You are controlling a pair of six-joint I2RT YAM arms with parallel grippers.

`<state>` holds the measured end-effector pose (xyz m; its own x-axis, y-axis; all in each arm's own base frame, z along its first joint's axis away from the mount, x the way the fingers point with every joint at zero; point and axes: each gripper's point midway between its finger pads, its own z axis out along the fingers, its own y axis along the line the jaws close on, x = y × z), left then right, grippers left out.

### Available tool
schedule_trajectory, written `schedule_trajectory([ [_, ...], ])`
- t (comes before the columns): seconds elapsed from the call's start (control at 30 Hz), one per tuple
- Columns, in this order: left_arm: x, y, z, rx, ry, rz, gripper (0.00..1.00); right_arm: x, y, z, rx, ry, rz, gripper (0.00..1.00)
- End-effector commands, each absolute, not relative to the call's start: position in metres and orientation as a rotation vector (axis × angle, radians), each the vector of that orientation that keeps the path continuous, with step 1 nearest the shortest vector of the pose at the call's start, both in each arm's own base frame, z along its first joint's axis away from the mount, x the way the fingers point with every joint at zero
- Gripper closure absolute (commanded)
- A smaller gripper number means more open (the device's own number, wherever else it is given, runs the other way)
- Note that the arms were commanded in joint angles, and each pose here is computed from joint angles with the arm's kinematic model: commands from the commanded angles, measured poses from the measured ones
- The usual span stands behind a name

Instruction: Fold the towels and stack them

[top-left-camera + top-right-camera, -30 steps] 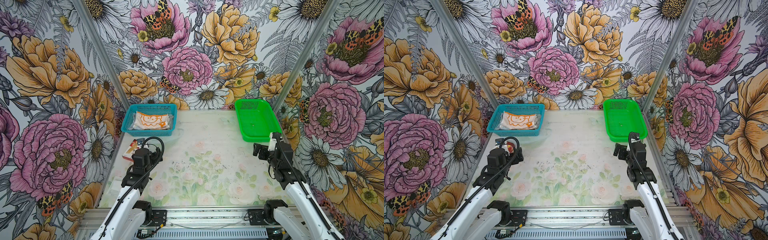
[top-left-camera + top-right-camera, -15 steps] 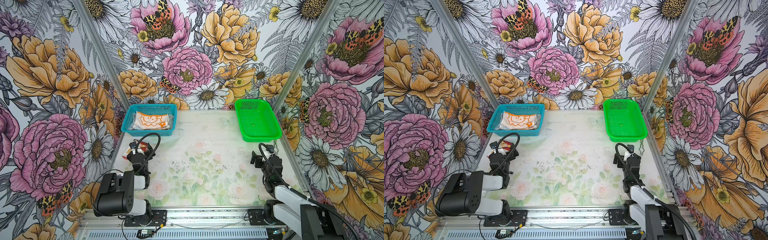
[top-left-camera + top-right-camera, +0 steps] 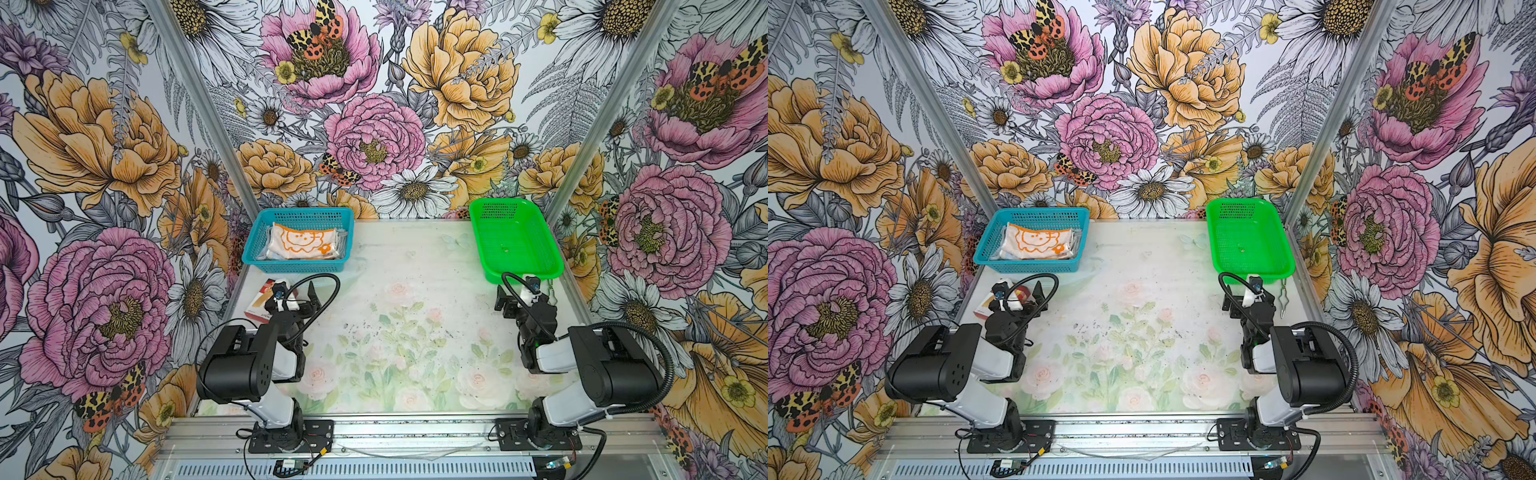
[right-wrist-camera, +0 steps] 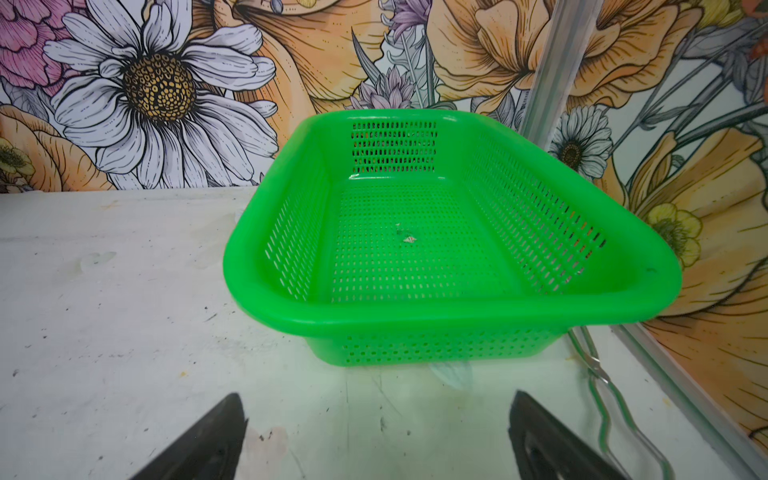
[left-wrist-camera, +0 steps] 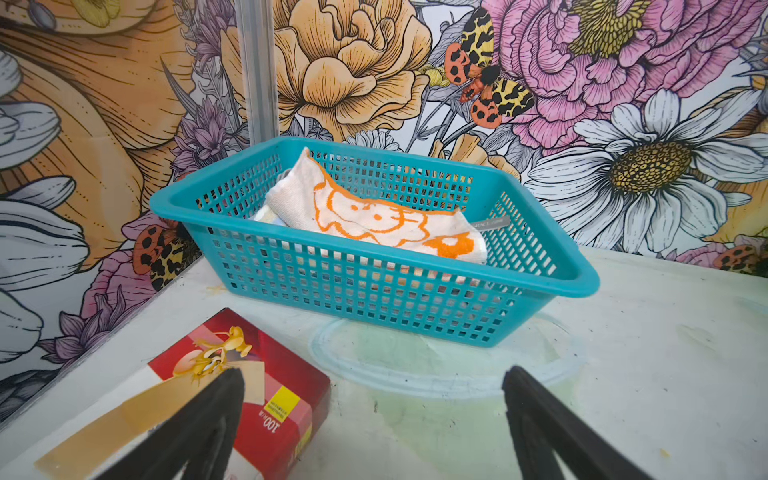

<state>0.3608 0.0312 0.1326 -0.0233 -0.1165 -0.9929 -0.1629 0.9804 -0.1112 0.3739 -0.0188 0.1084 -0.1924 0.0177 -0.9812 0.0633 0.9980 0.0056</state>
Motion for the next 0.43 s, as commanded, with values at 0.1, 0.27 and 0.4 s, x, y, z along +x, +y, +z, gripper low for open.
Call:
schedule_trajectory([
  [0.1,0.357,0.037,0.145,-0.238,1.54,0.115,0.02,0.374,-0.013,0.126,0.02,1.688,-0.015,0.01],
  [0.27,0.361,0.038,0.146,-0.242,1.539,0.111,0.02,0.366,-0.006,0.128,-0.022,1.653,-0.007,0.01],
  [0.4,0.358,0.031,0.146,-0.207,1.542,0.11,0.02,0.366,-0.006,0.128,-0.022,1.652,-0.007,0.01],
])
